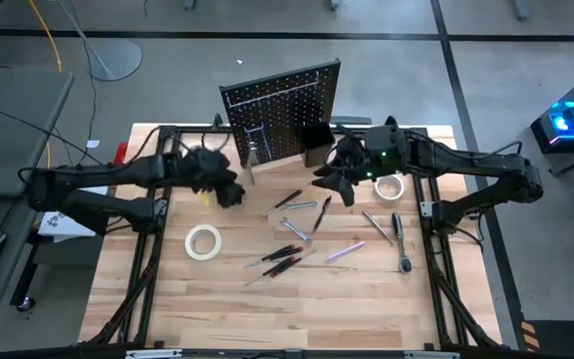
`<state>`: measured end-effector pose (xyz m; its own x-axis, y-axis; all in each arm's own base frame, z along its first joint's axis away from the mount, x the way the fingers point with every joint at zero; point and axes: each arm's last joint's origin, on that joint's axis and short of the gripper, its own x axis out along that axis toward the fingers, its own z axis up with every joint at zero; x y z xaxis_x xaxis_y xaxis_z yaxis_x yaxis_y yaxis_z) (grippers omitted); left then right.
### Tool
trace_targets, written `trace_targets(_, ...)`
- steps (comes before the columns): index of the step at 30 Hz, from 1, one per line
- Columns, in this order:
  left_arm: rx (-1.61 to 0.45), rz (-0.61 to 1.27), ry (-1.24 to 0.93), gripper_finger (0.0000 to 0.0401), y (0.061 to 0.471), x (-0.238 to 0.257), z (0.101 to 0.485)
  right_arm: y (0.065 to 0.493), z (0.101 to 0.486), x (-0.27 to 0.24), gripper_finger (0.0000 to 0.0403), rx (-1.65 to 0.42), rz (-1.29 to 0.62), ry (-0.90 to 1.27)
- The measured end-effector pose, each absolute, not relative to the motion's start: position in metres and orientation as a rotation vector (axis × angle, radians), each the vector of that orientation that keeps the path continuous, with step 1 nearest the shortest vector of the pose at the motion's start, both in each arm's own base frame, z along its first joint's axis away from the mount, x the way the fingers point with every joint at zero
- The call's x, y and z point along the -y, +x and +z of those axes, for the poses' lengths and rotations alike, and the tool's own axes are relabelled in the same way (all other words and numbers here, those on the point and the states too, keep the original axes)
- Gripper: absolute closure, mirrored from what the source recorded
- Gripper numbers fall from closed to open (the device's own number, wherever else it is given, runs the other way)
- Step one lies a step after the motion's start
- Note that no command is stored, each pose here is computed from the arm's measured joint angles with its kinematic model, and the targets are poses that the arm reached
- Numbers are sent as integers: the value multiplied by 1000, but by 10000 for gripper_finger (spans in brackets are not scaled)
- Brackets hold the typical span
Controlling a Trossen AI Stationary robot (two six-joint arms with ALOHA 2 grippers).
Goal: Hang tools onto peg board
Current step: Hang the silver wrench on the peg board
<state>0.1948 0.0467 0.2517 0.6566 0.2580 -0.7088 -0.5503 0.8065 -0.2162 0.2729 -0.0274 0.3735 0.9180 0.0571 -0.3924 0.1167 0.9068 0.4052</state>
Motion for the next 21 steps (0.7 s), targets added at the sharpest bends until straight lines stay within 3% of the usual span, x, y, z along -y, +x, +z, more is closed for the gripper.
trace_targets(7,-618,344,-567,224,207,-9,202,264,355,25,258,-613,-61,468)
trace_targets(12,-632,320,-567,224,220,3,184,260,316,16,258,-767,-79,471)
trace_targets(21,-676,244,-360,224,255,7,178,284,241,8,258,-722,-66,636)
